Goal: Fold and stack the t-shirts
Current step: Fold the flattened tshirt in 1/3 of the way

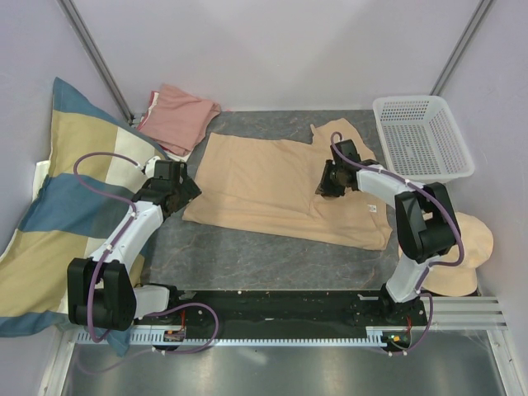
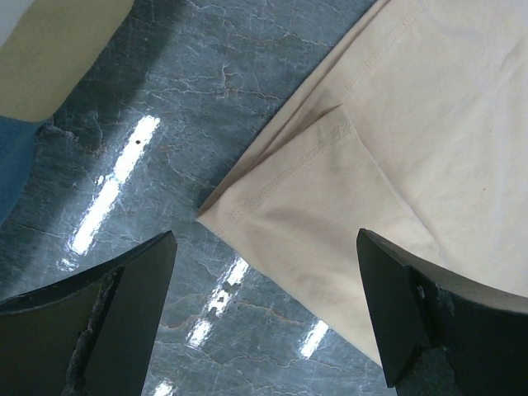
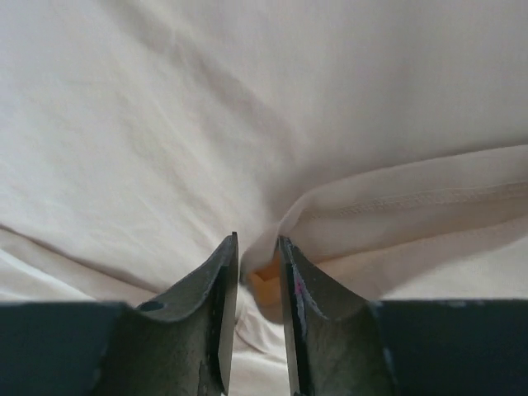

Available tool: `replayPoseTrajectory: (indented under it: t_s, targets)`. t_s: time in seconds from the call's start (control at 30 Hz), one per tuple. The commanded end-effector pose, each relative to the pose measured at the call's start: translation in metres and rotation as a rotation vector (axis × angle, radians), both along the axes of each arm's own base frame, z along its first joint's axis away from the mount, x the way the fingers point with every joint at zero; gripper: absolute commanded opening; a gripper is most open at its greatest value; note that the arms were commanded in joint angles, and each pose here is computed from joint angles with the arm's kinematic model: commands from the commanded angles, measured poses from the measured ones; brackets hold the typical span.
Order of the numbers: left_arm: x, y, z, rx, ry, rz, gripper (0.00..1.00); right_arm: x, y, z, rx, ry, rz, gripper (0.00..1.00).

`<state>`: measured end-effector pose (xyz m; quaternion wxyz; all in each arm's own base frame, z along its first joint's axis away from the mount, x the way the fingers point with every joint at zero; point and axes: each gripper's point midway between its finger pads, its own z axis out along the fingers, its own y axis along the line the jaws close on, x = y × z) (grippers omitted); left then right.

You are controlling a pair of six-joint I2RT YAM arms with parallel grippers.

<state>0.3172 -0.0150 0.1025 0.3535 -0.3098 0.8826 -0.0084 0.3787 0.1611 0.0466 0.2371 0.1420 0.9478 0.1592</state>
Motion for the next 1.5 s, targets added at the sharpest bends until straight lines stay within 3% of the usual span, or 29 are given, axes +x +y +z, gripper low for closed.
replayPoseTrajectory:
  t_s: [0.0, 0.13, 0.37, 0.73, 0.93, 1.47]
  targets:
    - [0.001, -0.001, 0.0, 0.014, -0.004, -0.029, 0.98, 0.032, 0.005, 0.02, -0.022, -0.09, 0.019, 0.38]
    - [0.001, -0.002, -0.002, 0.01, 0.003, -0.035, 0.98, 0.052, 0.008, 0.031, -0.032, -0.135, 0.035, 0.45]
    - [0.0, -0.002, 0.0, 0.011, -0.008, -0.035, 0.98, 0.069, 0.007, 0.061, -0.052, -0.211, 0.042, 0.47]
    - [0.004, -0.004, -0.002, 0.004, -0.007, -0.043, 0.98, -0.003, -0.017, 0.052, -0.095, -0.14, 0.064, 0.58]
    - [0.004, -0.004, -0.002, 0.003, -0.008, -0.042, 0.98, -0.03, -0.01, 0.067, -0.019, -0.139, 0.098, 0.61]
    - [0.003, -0.003, 0.007, 0.01, -0.031, -0.046, 0.98, -0.028, 0.02, 0.02, 0.088, -0.051, 0.142, 0.62]
